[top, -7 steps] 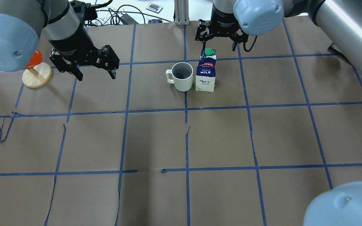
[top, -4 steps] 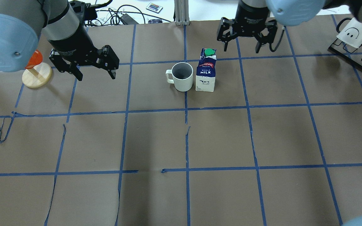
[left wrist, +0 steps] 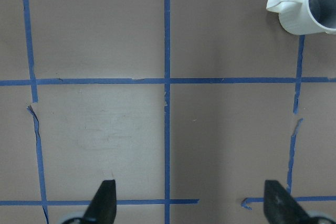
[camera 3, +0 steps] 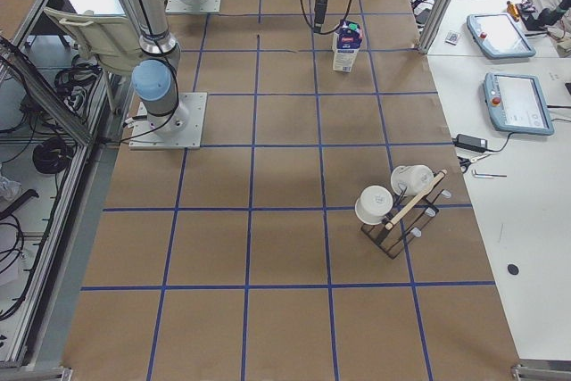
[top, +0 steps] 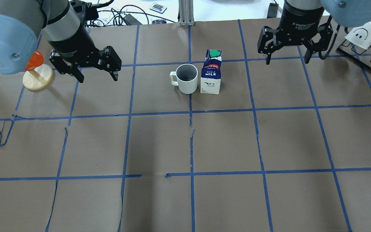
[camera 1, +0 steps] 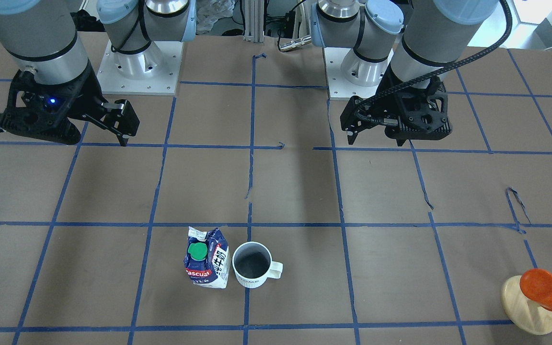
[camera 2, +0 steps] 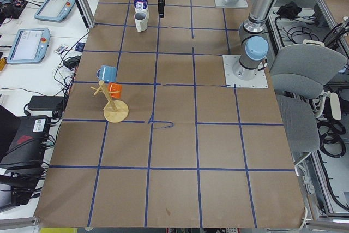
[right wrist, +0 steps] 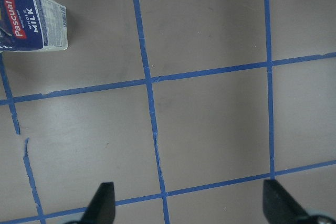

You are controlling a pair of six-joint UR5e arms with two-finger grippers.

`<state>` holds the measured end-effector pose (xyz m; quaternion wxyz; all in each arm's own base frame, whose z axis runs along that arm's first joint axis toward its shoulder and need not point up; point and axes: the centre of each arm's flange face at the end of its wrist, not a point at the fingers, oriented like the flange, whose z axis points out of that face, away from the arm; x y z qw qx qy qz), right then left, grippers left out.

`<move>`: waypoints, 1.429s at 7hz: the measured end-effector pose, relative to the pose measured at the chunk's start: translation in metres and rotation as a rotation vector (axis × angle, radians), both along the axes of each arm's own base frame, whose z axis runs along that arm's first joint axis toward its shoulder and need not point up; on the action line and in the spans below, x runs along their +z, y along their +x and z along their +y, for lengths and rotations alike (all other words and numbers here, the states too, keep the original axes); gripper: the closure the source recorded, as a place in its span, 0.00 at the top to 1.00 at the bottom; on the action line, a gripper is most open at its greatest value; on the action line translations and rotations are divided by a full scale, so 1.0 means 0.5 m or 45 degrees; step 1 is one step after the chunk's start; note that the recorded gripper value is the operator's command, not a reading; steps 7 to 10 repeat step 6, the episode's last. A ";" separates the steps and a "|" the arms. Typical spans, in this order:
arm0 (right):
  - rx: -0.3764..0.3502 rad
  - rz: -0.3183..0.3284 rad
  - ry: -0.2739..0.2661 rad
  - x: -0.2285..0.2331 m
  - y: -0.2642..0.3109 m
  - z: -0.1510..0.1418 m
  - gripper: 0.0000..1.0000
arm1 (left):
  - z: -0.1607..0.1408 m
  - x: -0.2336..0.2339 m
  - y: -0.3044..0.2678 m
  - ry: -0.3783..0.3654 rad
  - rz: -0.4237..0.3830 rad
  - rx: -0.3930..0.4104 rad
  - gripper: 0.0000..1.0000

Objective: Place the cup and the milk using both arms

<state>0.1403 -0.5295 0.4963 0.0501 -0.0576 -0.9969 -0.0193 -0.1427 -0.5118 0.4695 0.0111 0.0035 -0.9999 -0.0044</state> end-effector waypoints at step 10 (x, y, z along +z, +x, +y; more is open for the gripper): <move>0.167 -0.139 -0.008 0.014 0.014 0.015 1.00 | 0.001 0.004 0.002 -0.005 -0.001 0.002 1.00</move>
